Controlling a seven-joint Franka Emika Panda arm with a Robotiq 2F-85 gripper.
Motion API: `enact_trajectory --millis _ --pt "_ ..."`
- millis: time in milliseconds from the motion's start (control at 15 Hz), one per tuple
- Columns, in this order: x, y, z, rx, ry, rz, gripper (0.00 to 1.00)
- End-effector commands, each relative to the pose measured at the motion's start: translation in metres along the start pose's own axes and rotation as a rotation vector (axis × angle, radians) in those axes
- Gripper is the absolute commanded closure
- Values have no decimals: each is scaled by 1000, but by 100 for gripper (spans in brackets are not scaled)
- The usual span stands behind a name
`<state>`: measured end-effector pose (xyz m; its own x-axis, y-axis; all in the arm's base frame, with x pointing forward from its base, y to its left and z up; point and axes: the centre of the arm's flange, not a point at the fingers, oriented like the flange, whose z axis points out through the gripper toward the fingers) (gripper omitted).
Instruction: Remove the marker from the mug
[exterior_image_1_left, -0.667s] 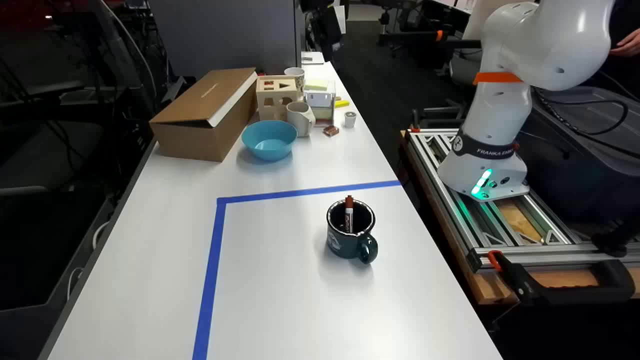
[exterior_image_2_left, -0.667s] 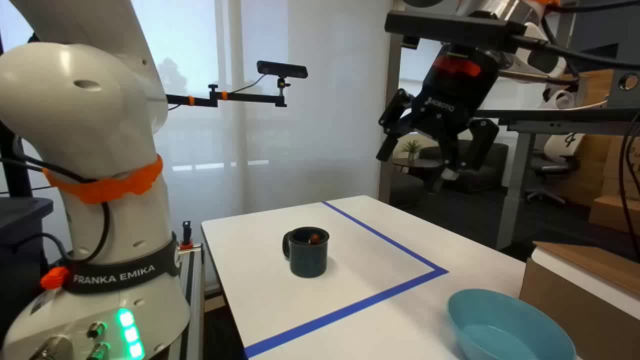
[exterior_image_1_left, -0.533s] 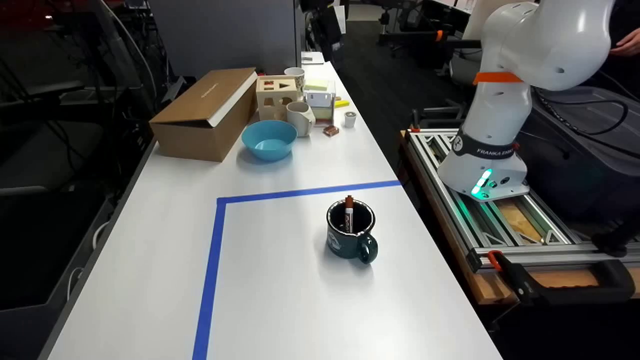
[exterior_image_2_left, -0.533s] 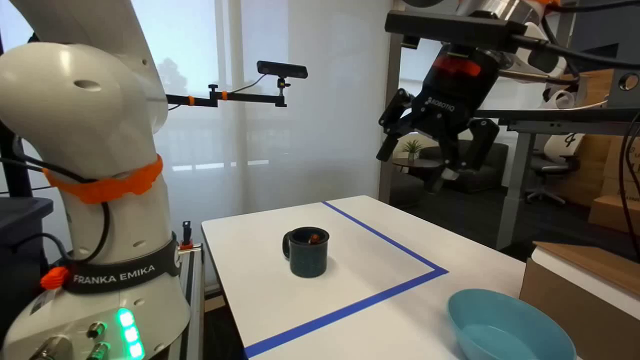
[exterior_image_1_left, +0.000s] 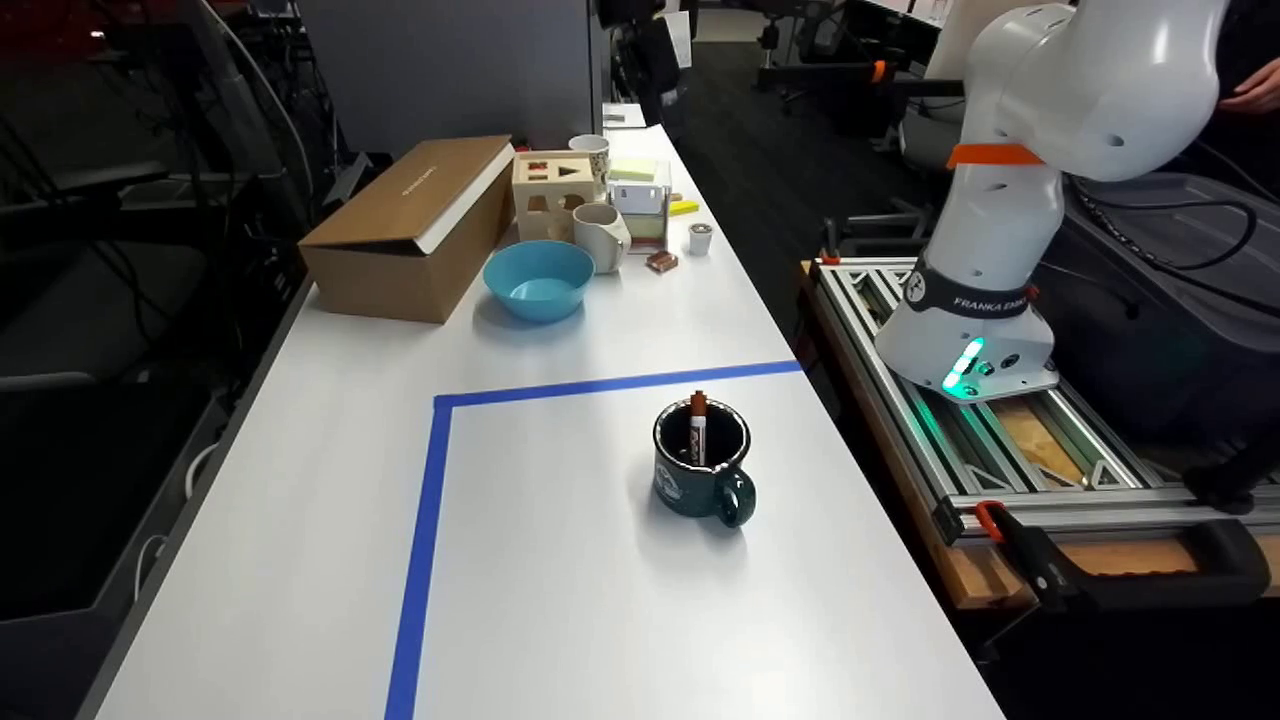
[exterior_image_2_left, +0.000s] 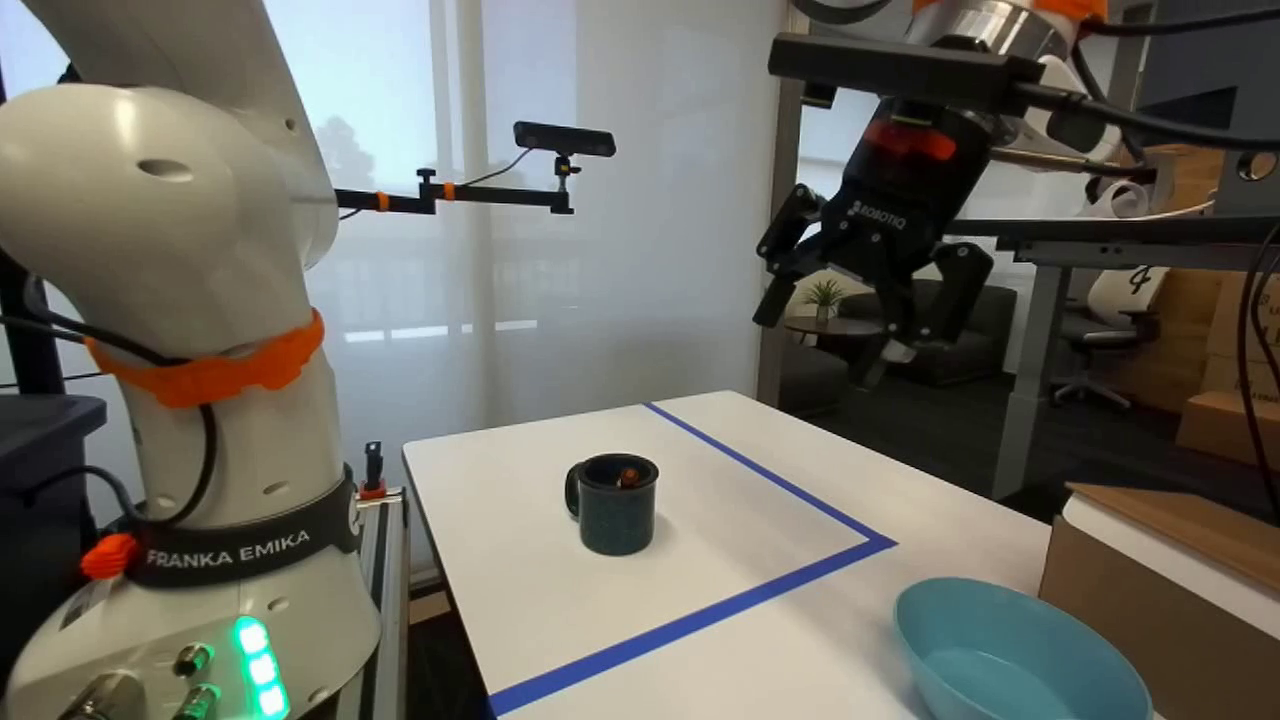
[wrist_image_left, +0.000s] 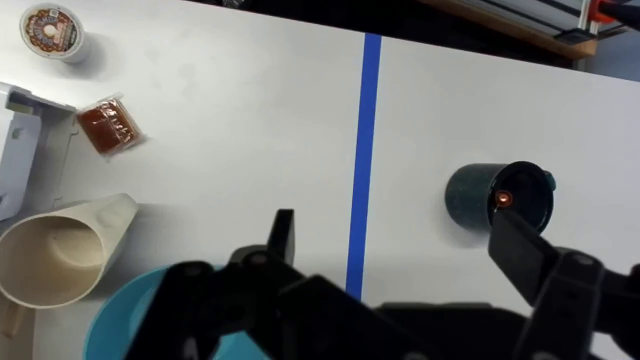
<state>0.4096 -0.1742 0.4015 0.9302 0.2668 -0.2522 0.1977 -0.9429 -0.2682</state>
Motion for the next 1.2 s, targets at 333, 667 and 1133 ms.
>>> enact_trajectory --millis 333,667,1133 --pt "39 -66 51 -38 -21 -127 0" --pt "49 -101 82 -7 -23 -181 0" --pt "54 -144 127 1 -57 -255 0"
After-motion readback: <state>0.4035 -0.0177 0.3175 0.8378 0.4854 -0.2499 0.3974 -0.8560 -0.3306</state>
